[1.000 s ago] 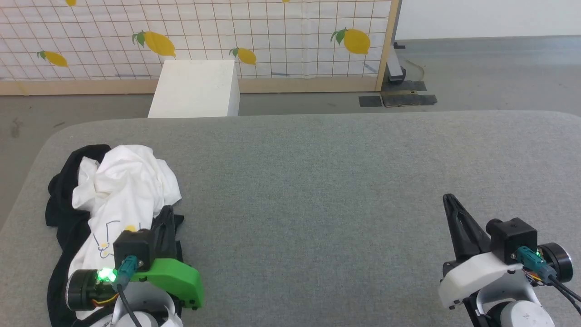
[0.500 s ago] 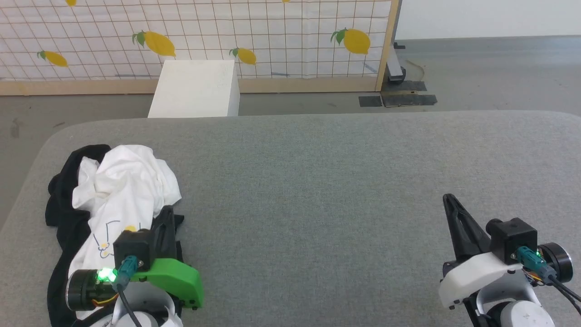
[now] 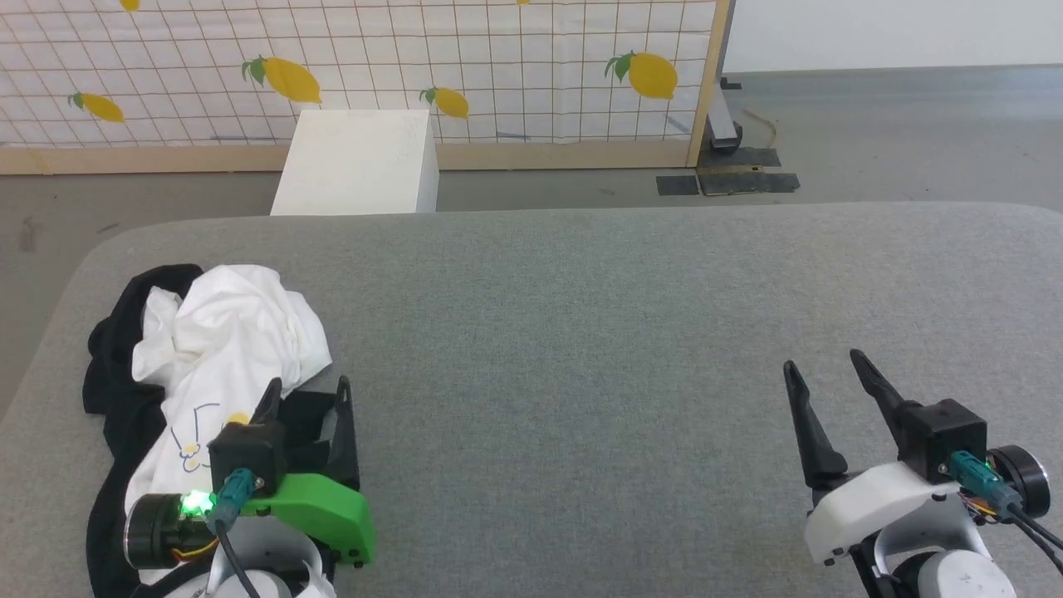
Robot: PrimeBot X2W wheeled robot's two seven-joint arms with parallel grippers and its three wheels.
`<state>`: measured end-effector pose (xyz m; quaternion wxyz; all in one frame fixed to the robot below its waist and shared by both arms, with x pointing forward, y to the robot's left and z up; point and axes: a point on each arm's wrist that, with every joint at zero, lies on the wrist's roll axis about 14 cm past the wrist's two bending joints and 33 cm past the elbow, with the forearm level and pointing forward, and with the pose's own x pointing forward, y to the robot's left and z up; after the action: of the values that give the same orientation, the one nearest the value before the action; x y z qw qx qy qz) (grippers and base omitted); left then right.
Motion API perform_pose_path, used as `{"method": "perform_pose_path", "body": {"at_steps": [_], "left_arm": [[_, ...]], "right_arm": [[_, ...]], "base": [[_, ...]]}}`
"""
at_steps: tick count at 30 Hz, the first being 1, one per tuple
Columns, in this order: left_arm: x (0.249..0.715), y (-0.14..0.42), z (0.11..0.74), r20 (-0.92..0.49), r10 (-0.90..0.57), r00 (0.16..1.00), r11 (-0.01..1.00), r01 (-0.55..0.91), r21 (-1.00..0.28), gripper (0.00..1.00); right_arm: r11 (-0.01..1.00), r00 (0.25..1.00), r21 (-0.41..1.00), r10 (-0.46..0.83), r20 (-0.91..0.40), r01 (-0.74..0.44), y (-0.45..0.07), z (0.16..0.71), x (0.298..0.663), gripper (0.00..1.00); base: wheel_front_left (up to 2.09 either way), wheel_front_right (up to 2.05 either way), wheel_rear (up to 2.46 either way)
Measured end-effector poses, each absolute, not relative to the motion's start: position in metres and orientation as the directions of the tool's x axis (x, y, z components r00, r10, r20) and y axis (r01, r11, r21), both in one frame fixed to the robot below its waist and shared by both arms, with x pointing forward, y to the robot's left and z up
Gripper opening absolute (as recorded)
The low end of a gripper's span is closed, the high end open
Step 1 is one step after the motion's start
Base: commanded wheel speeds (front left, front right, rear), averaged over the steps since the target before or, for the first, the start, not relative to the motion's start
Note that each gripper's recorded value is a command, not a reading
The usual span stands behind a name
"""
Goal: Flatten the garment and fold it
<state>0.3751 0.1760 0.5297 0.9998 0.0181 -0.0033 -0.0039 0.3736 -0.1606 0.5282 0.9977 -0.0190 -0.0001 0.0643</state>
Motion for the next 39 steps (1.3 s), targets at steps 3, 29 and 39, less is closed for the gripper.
{"method": "perform_pose_path", "body": {"at_steps": [3,29,39], "left_arm": [[0.375,0.175,0.529,0.007,-0.010,1.000,0.999,0.010,0.034,1.00],[0.359,0.206,0.527,0.032,0.086,0.996,0.996,-0.086,0.001,1.00],[0.346,0.228,0.528,0.045,0.157,0.987,0.987,-0.156,-0.027,1.00]], "right_arm": [[0.992,0.992,-0.028,0.124,0.003,-0.124,-0.162,0.528,0.374,1.00],[0.983,0.983,0.027,0.182,0.023,-0.182,-0.142,0.523,0.383,1.00],[0.970,0.971,0.046,0.238,0.024,-0.239,-0.122,0.520,0.389,1.00]], "base": [[0.00,0.00,0.00],[0.00,0.00,0.00],[0.00,0.00,0.00]]}}
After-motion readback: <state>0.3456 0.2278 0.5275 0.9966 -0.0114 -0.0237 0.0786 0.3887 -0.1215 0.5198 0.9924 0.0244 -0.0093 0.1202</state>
